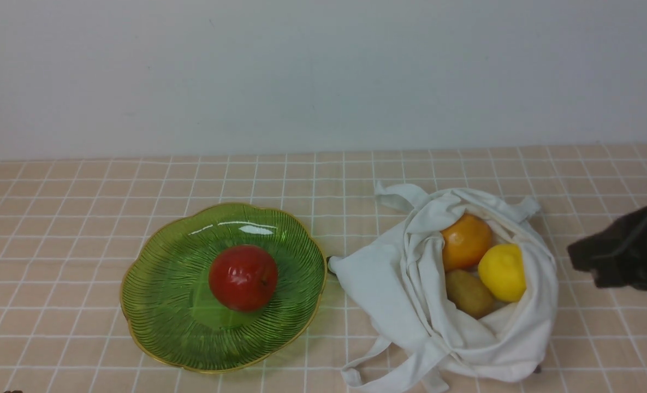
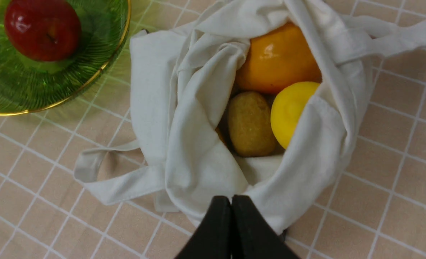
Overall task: Take the fruit out of the bag on the brown coffee tablecloth and place them on the plate.
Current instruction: 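Reach into the cloth bag and grasp the lemon with the right gripper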
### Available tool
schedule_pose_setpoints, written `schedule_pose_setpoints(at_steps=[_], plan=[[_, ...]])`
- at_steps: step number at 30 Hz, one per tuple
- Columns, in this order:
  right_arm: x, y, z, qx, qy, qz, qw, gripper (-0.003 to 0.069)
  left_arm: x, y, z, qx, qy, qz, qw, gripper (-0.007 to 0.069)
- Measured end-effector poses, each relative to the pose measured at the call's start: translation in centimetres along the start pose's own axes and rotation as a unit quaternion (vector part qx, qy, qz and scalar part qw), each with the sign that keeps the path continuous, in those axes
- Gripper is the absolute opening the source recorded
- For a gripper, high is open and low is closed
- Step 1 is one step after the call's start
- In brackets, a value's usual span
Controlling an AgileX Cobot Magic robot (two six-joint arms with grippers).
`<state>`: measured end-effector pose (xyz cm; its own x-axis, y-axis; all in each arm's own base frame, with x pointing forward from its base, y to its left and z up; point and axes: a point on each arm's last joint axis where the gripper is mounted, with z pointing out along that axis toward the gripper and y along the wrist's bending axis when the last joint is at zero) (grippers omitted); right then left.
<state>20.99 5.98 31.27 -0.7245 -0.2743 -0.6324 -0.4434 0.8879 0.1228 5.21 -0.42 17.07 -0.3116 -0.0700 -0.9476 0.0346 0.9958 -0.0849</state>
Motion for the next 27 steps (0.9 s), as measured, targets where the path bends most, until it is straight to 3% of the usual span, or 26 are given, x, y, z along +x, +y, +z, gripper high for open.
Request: schedule_pose_setpoints(at_steps=[7,14,17,19,21,22,27], plan=[[-3.3,0.7,5.1,-0.024,0.040,-0.054,0.997,-0.0011,0.0,0.0,0.0,0.000,0.000,0.000,1.000,-0.0008],[-4.6,1.5,9.9,0.015,0.077,-0.110,0.991,0.0020,0.0,0.0,0.0,0.000,0.000,0.000,1.000,-0.0008],[-4.7,0.7,12.1,0.043,0.107,-0.114,0.987,0.0081,0.0,0.0,0.0,0.000,0.000,0.000,1.000,-0.0008],[-4.4,-0.1,13.7,0.070,0.136,-0.123,0.981,0.0181,0.0,0.0,0.0,0.000,0.000,0.000,1.000,-0.0008],[-4.1,-0.5,14.4,0.080,0.149,-0.128,0.977,0.0233,0.0,0.0,0.0,0.000,0.000,0.000,1.000,-0.0008],[-3.9,-0.7,14.9,0.088,0.158,-0.131,0.975,0.0308,0.0,0.0,0.0,0.000,0.000,0.000,1.000,-0.0008],[-4.0,-1.0,15.7,0.098,0.154,-0.134,0.974,0.0499,0.0,0.0,0.0,0.000,0.000,0.000,1.000,-0.0008]])
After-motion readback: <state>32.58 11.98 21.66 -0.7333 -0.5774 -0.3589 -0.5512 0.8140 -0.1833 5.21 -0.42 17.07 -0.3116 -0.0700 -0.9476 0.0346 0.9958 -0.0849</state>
